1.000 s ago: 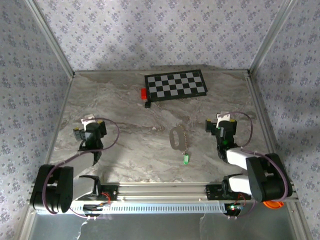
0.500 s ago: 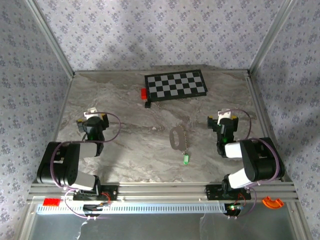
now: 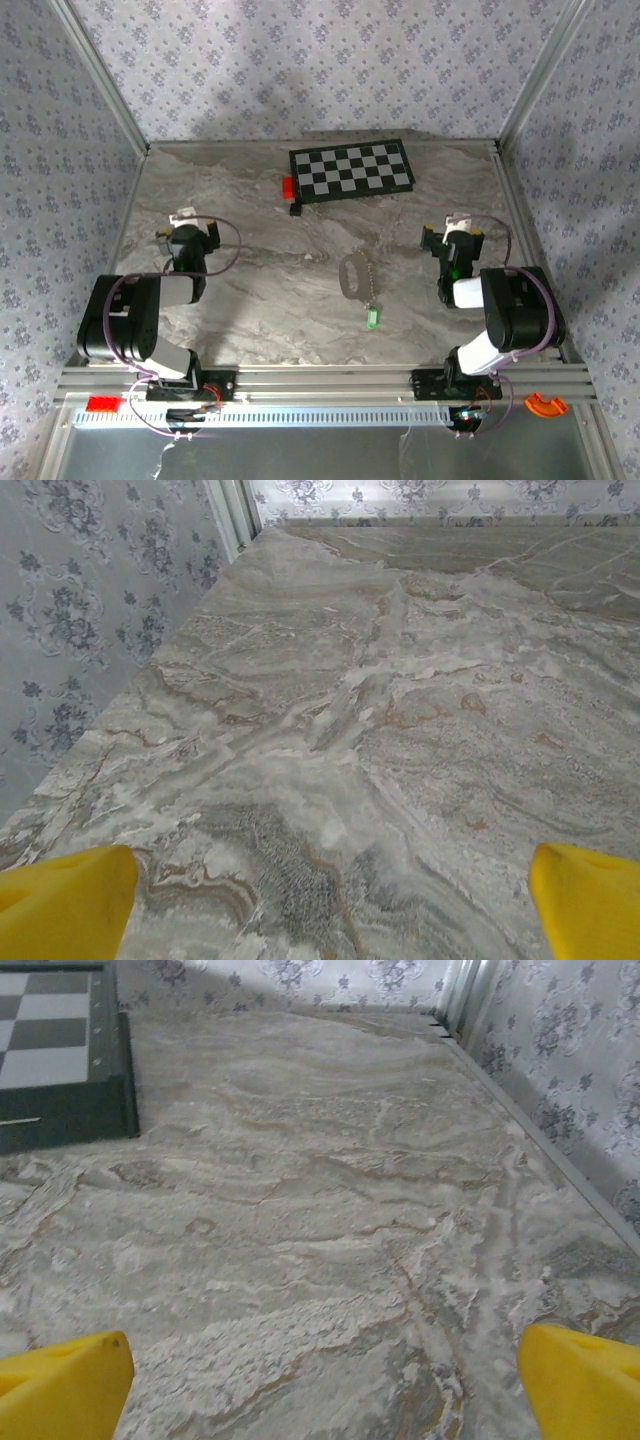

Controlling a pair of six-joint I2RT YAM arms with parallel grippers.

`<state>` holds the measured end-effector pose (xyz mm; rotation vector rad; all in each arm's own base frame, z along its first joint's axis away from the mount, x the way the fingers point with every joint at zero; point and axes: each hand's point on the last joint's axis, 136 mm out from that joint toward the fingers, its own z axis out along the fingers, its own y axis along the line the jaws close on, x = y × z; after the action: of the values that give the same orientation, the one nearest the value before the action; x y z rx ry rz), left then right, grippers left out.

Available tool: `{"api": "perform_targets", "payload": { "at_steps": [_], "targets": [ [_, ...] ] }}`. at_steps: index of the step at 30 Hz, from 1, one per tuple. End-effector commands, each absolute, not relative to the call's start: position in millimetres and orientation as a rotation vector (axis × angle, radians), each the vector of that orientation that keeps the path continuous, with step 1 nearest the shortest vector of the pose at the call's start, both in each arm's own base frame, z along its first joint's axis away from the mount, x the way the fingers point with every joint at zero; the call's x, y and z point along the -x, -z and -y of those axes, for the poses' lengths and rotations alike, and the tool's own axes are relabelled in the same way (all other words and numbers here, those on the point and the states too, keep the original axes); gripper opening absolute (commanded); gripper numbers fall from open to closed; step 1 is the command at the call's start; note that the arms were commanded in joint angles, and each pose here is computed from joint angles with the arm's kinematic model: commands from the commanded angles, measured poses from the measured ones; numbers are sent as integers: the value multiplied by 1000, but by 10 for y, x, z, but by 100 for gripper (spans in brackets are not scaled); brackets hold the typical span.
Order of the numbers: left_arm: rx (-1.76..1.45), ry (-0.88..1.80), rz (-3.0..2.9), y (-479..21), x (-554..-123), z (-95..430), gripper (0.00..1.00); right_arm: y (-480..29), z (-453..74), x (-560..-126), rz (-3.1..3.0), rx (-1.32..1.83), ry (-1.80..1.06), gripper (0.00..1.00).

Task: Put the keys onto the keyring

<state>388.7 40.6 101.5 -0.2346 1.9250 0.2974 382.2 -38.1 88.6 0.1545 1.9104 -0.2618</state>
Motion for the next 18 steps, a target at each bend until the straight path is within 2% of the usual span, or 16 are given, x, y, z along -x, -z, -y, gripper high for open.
{"api": "perform_targets", "payload": {
  "at_steps": [1, 18],
  "targets": [
    [226, -215, -1933, -926, -3901, -369, 100, -886, 406, -3846, -1915, -185, 245, 100],
    [233, -202, -1917, -924, -3902, -393, 100, -888, 417, -3842, -1914, -187, 250, 100]
  ]
}}
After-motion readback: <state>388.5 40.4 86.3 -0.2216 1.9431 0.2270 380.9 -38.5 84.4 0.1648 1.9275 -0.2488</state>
